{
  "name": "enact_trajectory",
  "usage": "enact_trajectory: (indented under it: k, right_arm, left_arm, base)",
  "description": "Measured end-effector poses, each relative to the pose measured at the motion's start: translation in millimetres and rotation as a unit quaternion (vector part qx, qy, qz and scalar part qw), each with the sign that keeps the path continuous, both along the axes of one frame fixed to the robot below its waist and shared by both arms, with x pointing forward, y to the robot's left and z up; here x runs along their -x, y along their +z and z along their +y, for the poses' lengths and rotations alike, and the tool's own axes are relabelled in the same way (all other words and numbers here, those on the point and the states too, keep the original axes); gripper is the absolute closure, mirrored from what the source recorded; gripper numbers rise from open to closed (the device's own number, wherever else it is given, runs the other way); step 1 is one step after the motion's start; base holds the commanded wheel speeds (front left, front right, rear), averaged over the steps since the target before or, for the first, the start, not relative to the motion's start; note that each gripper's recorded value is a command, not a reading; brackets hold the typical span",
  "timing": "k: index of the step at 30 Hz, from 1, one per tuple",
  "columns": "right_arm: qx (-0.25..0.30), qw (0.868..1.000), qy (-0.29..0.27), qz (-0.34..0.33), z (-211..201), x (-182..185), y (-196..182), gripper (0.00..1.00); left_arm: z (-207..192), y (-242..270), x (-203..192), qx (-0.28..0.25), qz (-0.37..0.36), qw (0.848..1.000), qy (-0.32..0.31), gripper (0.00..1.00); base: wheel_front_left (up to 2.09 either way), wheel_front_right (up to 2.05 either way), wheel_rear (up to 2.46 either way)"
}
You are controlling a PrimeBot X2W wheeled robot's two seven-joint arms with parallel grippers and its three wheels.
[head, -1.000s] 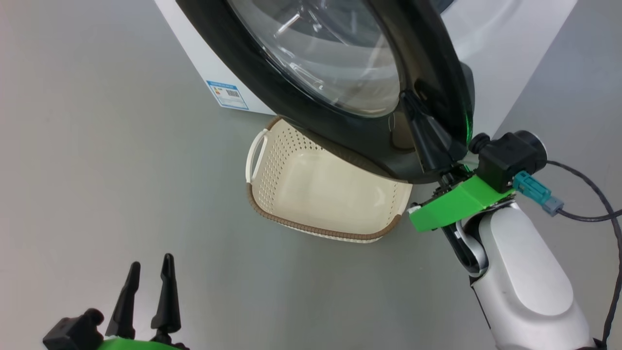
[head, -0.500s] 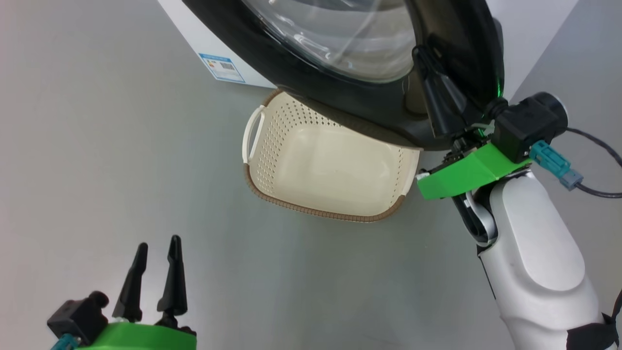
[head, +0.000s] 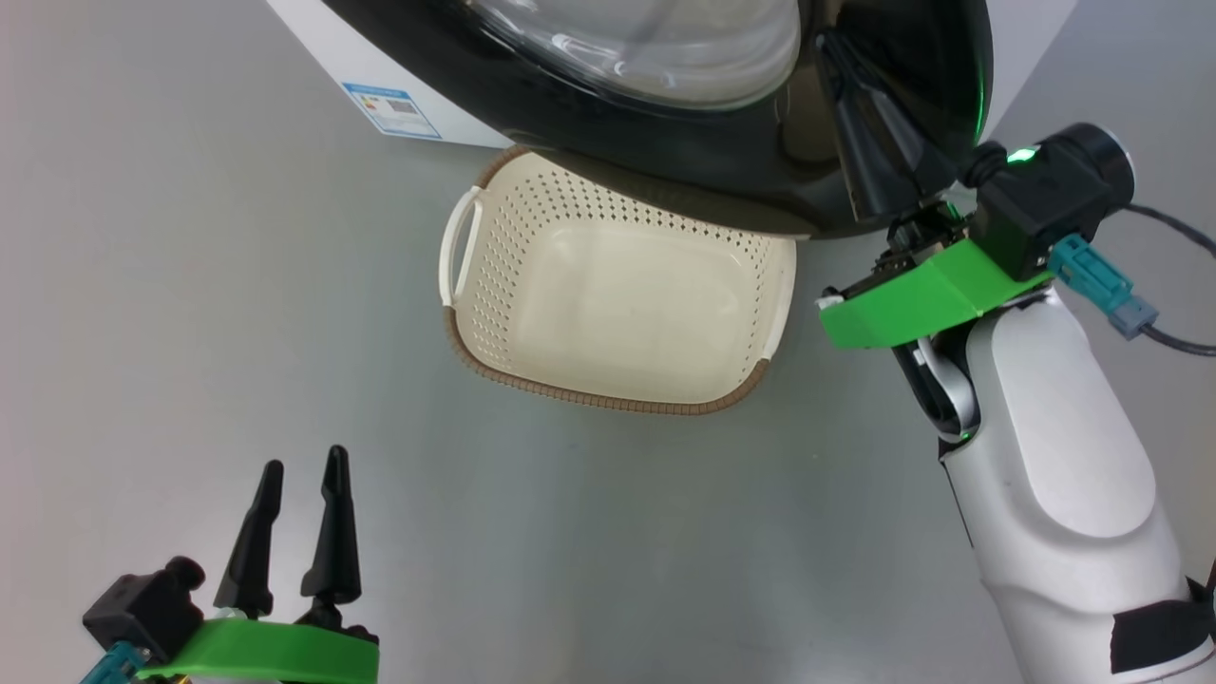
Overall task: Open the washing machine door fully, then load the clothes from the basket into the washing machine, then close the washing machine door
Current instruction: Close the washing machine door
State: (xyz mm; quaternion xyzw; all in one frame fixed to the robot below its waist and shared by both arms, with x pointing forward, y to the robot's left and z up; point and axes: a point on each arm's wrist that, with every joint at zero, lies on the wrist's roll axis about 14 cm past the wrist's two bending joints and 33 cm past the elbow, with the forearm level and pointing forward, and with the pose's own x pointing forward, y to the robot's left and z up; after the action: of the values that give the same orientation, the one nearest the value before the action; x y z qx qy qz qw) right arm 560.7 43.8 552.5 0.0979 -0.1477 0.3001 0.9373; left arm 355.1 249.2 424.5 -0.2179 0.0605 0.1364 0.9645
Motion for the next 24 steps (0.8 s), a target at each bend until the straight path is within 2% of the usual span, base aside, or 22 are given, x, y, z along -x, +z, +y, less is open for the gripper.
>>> enact_trajectory:
  k: [11,24]
  right_arm:
    - [0.006,1.000,-0.015,-0.011,-6.8,-16.0,0.2,1.00]
    - [0.041,0.998,-0.029,-0.033,-13.8,-36.6,-2.2,1.00]
  left_arm:
    - [-7.6,-9.7,-5.6,0.008,0.012,1.000,-0.014,0.00]
    - [-5.9,-13.8,-12.9,0.003,0.017,1.000,-0.021,0.00]
  base:
    - [0.00,0.00,0.00]
    - [0.00,0.00,0.00]
